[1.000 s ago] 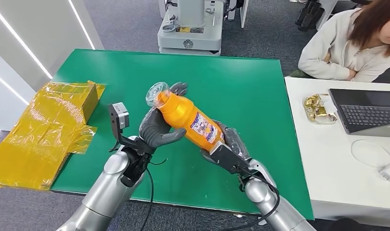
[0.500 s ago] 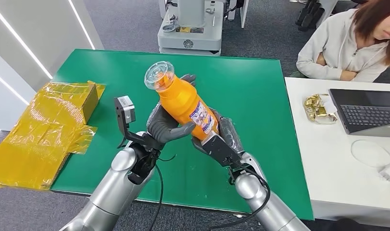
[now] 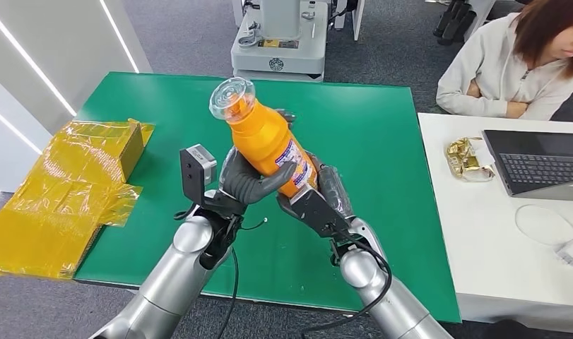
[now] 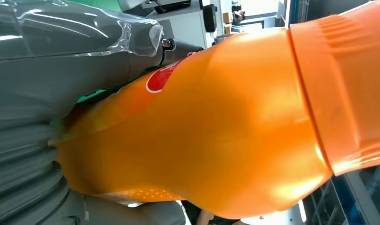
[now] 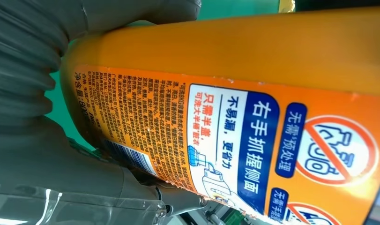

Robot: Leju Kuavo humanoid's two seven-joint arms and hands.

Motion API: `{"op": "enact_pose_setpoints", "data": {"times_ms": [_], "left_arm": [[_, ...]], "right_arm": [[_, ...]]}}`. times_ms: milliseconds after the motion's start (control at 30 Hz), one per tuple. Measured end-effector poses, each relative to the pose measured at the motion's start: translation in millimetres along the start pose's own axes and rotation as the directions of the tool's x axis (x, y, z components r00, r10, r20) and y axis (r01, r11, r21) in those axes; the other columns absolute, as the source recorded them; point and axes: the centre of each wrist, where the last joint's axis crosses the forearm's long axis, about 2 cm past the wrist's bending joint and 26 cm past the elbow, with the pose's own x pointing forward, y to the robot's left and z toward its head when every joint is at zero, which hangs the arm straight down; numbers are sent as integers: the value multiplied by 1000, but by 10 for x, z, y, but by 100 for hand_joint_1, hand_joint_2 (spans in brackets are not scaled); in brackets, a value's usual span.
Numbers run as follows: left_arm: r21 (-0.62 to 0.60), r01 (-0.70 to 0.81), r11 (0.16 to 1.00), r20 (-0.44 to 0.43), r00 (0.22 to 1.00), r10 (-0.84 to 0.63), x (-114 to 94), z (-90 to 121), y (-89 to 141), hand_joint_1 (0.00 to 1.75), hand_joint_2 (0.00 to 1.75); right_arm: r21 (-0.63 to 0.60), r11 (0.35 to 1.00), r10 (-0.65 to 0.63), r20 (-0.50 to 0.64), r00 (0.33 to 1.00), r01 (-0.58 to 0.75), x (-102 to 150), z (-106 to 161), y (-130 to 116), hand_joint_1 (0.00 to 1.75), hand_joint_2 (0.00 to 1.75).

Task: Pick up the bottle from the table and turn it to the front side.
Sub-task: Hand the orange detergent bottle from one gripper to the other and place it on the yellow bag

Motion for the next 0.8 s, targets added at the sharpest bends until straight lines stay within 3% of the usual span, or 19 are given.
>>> {"op": "enact_pose_setpoints", "data": {"times_ms": [200,233,333,367,500,600,733,800], "left_arm": [[3,1,1000,-13,1000,-1,-41,1,22,175,175],[3,-1,1000,-15,1000,1,-51,8,26,175,175],[3,-9,1000,-18,1000,9,-86,42,37,175,175],[4,-10,1000,-18,1000,10,-97,55,42,175,175],[36,46,998,-9,999,-46,-124,109,121,175,175],[75,191,979,1,982,-191,-119,146,236,175,175],[114,553,825,14,830,-558,-71,155,416,175,175],[120,637,762,18,766,-643,-45,157,505,175,175]], "right_arm": [[1,1000,4,-15,1000,-4,-20,43,22,170,175],[1,1000,5,-19,1000,-4,-29,63,34,139,175],[0,1000,3,-33,999,-3,-62,151,77,12,175],[0,1000,1,-37,999,-1,-75,187,95,0,175],[16,999,-27,-61,998,28,-159,394,201,0,175],[20,998,-63,-79,995,65,-217,579,276,0,175],[18,993,-117,-79,990,118,-241,805,309,0,175],[10,991,-130,-74,989,131,-241,904,302,0,175]]}}
